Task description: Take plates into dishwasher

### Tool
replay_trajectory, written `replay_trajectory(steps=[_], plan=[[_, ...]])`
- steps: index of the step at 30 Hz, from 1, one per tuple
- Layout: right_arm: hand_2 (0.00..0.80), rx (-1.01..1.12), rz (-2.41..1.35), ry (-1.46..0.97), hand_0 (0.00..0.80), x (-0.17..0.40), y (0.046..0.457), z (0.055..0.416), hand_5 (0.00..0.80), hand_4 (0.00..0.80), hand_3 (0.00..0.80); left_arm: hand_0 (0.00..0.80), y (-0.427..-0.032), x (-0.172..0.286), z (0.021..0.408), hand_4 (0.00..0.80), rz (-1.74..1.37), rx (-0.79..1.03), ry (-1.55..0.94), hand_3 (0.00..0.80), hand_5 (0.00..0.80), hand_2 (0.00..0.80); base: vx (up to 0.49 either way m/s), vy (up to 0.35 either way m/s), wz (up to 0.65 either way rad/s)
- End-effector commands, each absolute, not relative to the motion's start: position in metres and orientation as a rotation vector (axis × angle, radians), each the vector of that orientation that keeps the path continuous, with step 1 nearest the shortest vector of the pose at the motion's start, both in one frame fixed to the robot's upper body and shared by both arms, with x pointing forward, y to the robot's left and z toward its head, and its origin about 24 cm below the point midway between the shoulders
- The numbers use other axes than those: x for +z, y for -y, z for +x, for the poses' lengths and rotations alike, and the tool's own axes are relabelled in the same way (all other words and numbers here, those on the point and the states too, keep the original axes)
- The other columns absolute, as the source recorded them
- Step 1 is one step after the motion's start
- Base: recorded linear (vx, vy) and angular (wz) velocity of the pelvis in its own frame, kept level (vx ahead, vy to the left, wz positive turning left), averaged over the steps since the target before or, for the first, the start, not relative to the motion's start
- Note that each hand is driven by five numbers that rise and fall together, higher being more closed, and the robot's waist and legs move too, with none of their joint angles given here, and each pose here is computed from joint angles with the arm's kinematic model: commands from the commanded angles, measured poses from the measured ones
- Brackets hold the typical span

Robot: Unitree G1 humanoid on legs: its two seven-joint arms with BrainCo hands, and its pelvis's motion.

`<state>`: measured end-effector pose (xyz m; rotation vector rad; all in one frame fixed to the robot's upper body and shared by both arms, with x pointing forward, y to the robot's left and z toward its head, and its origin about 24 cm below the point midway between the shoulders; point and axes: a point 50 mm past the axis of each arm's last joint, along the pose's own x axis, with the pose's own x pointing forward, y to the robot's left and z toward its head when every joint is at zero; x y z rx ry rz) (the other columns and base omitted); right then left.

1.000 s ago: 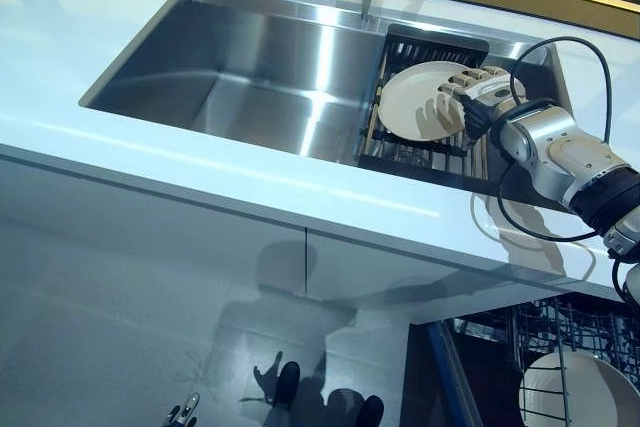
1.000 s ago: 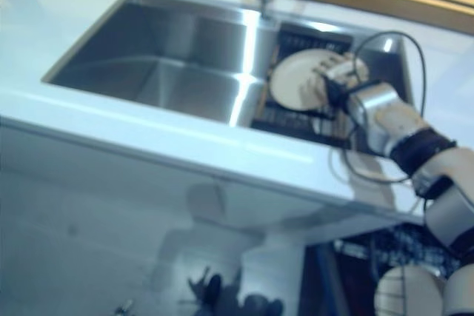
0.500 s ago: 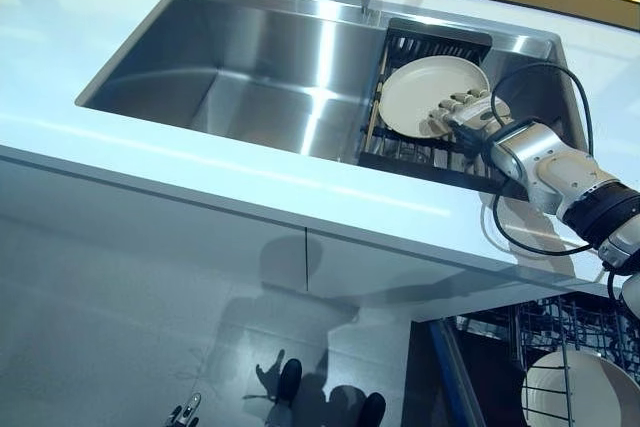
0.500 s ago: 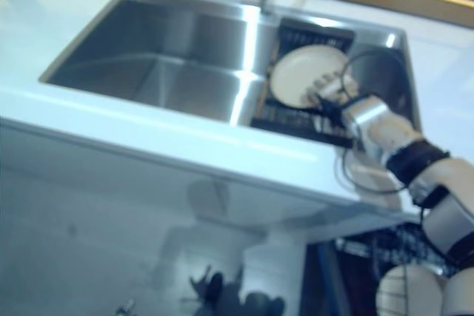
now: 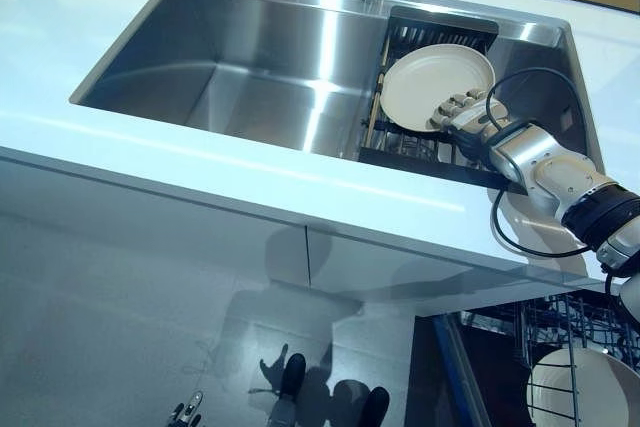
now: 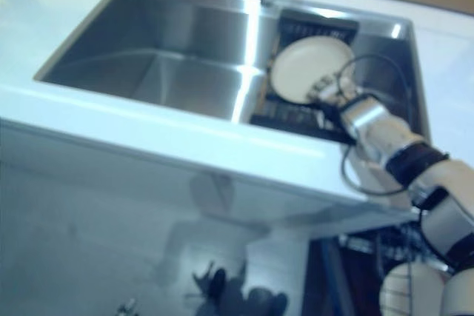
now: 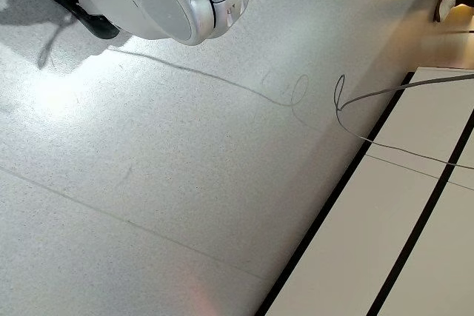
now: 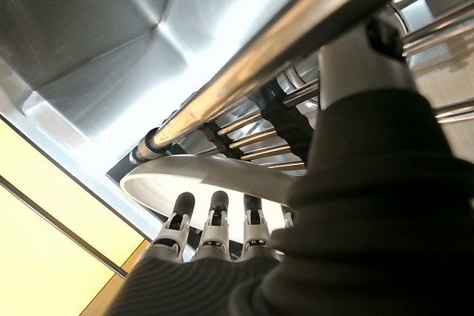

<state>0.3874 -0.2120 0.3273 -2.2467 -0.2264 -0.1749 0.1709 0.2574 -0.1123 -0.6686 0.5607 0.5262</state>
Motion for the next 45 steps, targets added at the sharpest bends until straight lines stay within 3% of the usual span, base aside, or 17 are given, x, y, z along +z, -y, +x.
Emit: replay_trajectory(steps=[1,3,5,6,7,31,45], plan=[[0.000,-0.286,-2.305,0.280,0.000,0.353,0.208,0.381,0.000,0.000,0.000,0.000,-0.259,-0.109,0.172,0.000,-0.677,0.524,-0.530,0.000,0.000,0.000,0.000,0.000,0.00],[0.047,-0.306,-2.305,0.271,0.047,0.355,0.211,0.380,0.047,0.047,0.047,0.000,-0.258,-0.109,0.172,0.000,-0.678,0.521,-0.533,0.000,0.000,0.000,0.000,0.000,0.00],[0.458,-0.328,-2.305,0.273,0.458,0.359,0.213,0.379,0.458,0.458,0.458,0.000,-0.258,-0.109,0.170,0.000,-0.678,0.518,-0.536,0.000,0.000,0.000,0.000,0.000,0.00],[0.725,-0.343,-2.311,0.276,0.725,0.361,0.214,0.379,0.725,0.725,0.725,0.000,-0.257,-0.109,0.171,0.000,-0.677,0.514,-0.536,0.000,0.000,0.000,0.000,0.000,0.00],[0.800,-0.353,-2.316,0.279,0.800,0.362,0.214,0.379,0.800,0.800,0.800,0.000,-0.257,-0.109,0.171,0.000,-0.677,0.512,-0.535,0.000,0.000,0.000,0.000,0.000,0.00],[0.800,-0.549,-2.323,0.425,0.800,0.397,0.213,0.365,0.800,0.800,0.800,0.000,-0.259,-0.109,0.170,0.000,-0.661,0.507,-0.549,0.000,0.000,0.000,0.000,0.000,0.00],[0.800,-0.537,-2.169,0.513,0.800,0.406,0.218,0.359,0.800,0.800,0.800,0.000,-0.267,-0.113,0.161,0.000,-0.630,0.544,-0.581,0.000,0.000,0.000,0.010,-0.001,0.00]])
